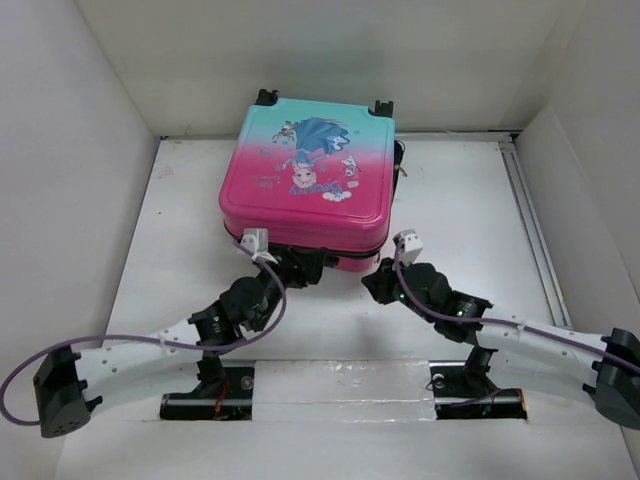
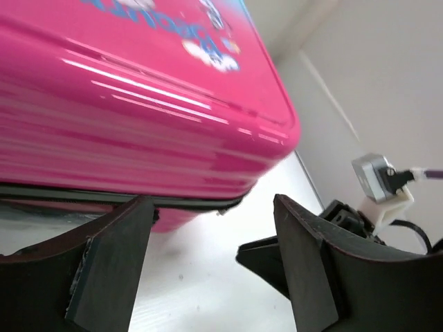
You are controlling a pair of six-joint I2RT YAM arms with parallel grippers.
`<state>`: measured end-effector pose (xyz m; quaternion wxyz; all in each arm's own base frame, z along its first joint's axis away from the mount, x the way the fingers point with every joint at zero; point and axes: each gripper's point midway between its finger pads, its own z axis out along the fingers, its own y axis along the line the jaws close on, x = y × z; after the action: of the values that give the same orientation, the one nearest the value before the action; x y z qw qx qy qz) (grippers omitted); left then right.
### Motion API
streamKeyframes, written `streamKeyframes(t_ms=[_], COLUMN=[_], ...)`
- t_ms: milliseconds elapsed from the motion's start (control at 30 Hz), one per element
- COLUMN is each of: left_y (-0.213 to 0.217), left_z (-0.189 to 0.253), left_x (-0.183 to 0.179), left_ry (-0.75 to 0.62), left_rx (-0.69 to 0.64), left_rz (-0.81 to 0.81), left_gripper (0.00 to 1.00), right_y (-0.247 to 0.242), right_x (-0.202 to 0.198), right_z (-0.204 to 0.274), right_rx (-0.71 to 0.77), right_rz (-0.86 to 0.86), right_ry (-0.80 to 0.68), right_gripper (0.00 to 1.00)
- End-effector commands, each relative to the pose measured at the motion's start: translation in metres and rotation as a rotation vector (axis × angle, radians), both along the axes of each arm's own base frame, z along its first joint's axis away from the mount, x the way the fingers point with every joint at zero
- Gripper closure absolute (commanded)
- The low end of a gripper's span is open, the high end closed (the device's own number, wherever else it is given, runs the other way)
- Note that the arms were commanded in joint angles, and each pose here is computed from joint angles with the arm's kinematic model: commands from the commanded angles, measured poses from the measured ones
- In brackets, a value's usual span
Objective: Pack the luggage
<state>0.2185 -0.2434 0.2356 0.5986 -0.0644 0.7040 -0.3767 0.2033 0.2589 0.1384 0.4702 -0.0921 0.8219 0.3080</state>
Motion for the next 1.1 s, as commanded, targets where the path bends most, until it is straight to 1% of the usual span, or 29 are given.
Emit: streamKeyframes(t_ms=[0, 33, 67, 100, 133, 167, 200, 233, 267, 300, 333, 367, 400, 500, 533, 567, 600, 633, 667, 700, 733, 767, 800, 833, 867, 1000, 1033, 1067], left_y=[0.026, 0.041, 0.049, 0.050, 0.064, 0.065, 0.065, 0.052, 0.071, 0.073, 0.084, 0.091, 0.099, 0.136, 0.148, 0.158, 0.190, 0.203, 0.211, 0.205, 0.221, 0.222, 0.233, 0.236, 0.236, 0.236, 0.235, 0.233], left_z=[0.015, 0.024, 0.032, 0.055, 0.054, 0.061, 0.068, 0.088, 0.088, 0.100, 0.118, 0.124, 0.122, 0.139, 0.140, 0.129, 0.117, 0.118, 0.117, 0.105, 0.088, 0.081, 0.083, 0.075, 0.073, 0.045, 0.044, 0.032], left_x=[0.007, 0.020, 0.029, 0.038, 0.063, 0.076, 0.089, 0.094, 0.118, 0.123, 0.130, 0.135, 0.141, 0.155, 0.159, 0.164, 0.174, 0.180, 0.183, 0.185, 0.197, 0.203, 0.209, 0.211, 0.211, 0.222, 0.225, 0.229], left_ry=[-0.006, -0.022, -0.032, -0.052, -0.044, -0.042, -0.038, -0.052, -0.044, -0.067, -0.096, -0.109, -0.089, -0.115, -0.113, -0.087, -0.059, -0.075, -0.064, -0.035, 0.012, 0.048, 0.046, 0.069, 0.054, 0.119, 0.125, 0.154], left_rx=[0.008, 0.008, 0.009, -0.024, 0.000, -0.013, -0.032, -0.098, -0.112, -0.140, -0.161, -0.142, -0.129, -0.148, -0.164, -0.174, -0.196, -0.257, -0.373, -0.393, -0.395, -0.376, -0.336, -0.332, -0.335, -0.323, -0.321, -0.316], left_rz=[0.125, 0.192, 0.231, 0.242, 0.298, 0.280, 0.256, 0.144, 0.188, 0.182, 0.239, 0.284, 0.331, 0.420, 0.452, 0.468, 0.533, 0.526, 0.490, 0.397, 0.429, 0.438, 0.497, 0.517, 0.515, 0.526, 0.517, 0.511], left_gripper=[0.34, 0.32, 0.29, 0.28, 0.25, 0.24, 0.24, 0.24, 0.24, 0.24, 0.24, 0.24, 0.24, 0.22, 0.22, 0.22, 0.22, 0.22, 0.22, 0.24, 0.24, 0.24, 0.24, 0.24, 0.24, 0.24, 0.24, 0.24], right_y=[-0.015, -0.016, -0.021, -0.025, -0.024, -0.024, -0.023, -0.025, -0.024, -0.025, -0.030, -0.031, -0.034, -0.040, -0.039, -0.039, -0.038, -0.036, -0.035, -0.033, -0.031, -0.032, -0.029, -0.031, -0.034, -0.039, -0.039, -0.039], right_x=[0.018, 0.020, 0.025, 0.033, 0.038, 0.042, 0.048, 0.053, 0.056, 0.060, 0.064, 0.065, 0.068, 0.072, 0.075, 0.080, 0.080, 0.083, 0.087, 0.092, 0.090, 0.092, 0.089, 0.092, 0.093, 0.096, 0.099, 0.098], right_z=[0.017, 0.027, 0.027, 0.032, 0.036, 0.029, 0.032, 0.032, 0.032, 0.031, 0.029, 0.029, 0.031, 0.025, 0.033, 0.033, 0.030, 0.025, 0.029, 0.034, 0.031, 0.026, 0.026, 0.029, 0.026, 0.027, 0.026, 0.026], right_rx=[0.038, 0.057, 0.054, 0.071, 0.084, 0.063, 0.069, 0.067, 0.073, 0.068, 0.073, 0.076, 0.083, 0.086, 0.104, 0.099, 0.092, 0.071, 0.072, 0.072, 0.061, 0.047, 0.054, 0.063, 0.064, 0.093, 0.102, 0.109], right_rz=[-0.104, -0.116, -0.143, -0.175, -0.179, -0.179, -0.186, -0.196, -0.195, -0.201, -0.212, -0.210, -0.222, -0.223, -0.216, -0.198, -0.174, -0.156, -0.148, -0.131, -0.111, -0.108, -0.081, -0.084, -0.089, -0.084, -0.084, -0.084], right_ry=[-0.036, -0.053, -0.058, -0.074, -0.079, -0.072, -0.073, -0.067, -0.068, -0.076, -0.077, -0.074, -0.080, -0.069, -0.098, -0.110, -0.117, -0.121, -0.131, -0.140, -0.137, -0.131, -0.126, -0.133, -0.132, -0.156, -0.165, -0.175], right_gripper=[0.76, 0.69, 0.59, 0.56, 0.53, 0.51, 0.50, 0.50, 0.50, 0.50, 0.50, 0.50, 0.50, 0.50, 0.50, 0.50, 0.50, 0.51, 0.53, 0.53, 0.54, 0.54, 0.54, 0.54, 0.54, 0.54, 0.56, 0.57])
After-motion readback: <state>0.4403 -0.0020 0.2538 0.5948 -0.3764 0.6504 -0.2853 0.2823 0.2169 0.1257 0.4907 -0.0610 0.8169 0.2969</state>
